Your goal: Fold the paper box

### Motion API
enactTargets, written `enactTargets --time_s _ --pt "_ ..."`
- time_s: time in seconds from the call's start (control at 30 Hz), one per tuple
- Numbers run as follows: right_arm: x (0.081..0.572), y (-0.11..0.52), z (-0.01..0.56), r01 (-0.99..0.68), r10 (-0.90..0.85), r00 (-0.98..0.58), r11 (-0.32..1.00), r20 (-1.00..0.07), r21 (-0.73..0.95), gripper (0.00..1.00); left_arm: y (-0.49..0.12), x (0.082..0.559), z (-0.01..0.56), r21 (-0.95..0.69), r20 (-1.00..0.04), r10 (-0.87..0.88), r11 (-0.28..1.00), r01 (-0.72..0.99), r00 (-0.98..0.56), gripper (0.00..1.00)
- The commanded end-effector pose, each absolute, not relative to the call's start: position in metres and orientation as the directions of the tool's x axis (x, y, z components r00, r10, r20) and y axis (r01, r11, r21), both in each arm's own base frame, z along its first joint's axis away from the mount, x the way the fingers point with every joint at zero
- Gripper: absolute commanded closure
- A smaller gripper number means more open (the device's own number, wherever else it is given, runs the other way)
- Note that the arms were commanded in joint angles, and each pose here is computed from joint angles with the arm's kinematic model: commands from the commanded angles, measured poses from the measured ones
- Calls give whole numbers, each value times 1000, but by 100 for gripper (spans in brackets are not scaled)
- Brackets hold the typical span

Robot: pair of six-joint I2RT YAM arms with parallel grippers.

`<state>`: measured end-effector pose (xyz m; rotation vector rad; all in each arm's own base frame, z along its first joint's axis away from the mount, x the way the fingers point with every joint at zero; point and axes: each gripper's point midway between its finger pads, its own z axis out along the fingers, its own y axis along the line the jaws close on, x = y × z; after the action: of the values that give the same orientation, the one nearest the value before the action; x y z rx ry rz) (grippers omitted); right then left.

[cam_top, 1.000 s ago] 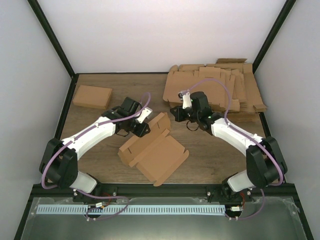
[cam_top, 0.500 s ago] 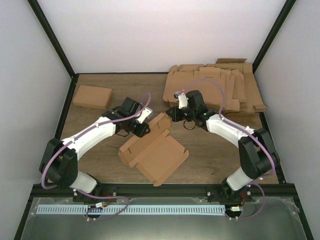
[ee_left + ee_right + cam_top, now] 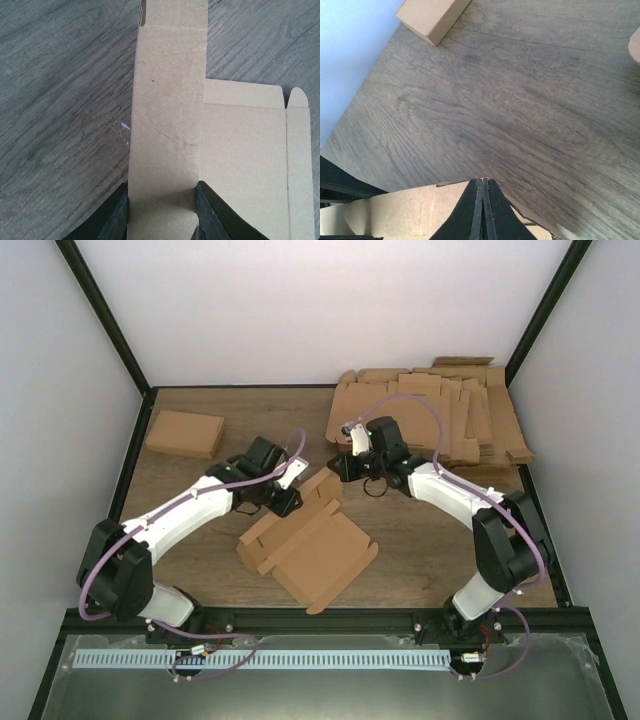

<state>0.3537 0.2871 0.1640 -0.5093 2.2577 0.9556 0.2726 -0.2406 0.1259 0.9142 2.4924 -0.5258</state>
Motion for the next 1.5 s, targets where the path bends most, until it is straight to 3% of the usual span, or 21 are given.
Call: enactTargets --time_s 0.0,0.6,0.83,1.47 --pt "346 287 151 -553 -142 -745 677 -651 485 99 -244 271 137 -175 -528 522 705 688 -670 68" --pt "297 283 118 -524 -182 -802 670 -568 526 99 -260 256 130 -109 -509 594 674 731 -623 68" --pt "293 275 135 -552 -179 -765 679 -619 484 98 -263 251 129 -93 -502 612 664 742 -611 67" --pt "282 284 128 -571 -200 -778 621 -595 538 98 -273 241 127 -43 -488 663 631 775 -567 67"
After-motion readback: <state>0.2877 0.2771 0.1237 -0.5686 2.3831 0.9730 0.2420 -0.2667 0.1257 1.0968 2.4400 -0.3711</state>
